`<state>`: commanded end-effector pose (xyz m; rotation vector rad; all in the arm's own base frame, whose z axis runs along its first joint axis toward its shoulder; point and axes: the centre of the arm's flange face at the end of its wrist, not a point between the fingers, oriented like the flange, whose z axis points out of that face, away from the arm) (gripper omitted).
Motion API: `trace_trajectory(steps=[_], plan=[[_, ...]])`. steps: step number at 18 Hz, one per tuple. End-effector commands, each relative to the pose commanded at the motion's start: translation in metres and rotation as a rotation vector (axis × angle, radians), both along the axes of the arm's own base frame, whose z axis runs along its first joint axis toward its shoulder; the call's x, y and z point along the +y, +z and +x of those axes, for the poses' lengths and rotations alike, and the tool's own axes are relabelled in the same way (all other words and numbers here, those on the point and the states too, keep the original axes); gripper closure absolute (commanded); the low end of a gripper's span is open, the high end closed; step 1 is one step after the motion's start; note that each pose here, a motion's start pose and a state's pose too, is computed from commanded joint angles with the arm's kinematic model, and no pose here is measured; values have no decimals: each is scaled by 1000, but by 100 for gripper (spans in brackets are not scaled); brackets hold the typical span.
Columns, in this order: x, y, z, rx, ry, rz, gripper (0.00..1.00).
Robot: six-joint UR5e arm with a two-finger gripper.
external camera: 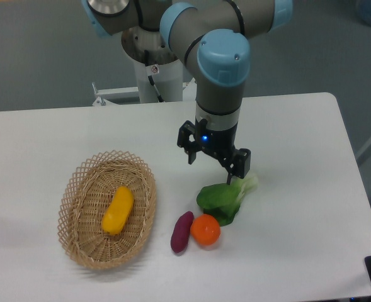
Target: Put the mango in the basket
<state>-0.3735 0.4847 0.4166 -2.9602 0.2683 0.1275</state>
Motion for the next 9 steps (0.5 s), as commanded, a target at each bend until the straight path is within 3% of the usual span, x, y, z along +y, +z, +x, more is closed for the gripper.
trace_trajectory(steps=[9], plan=[[-5, 0, -5, -2, 15, 5, 0]])
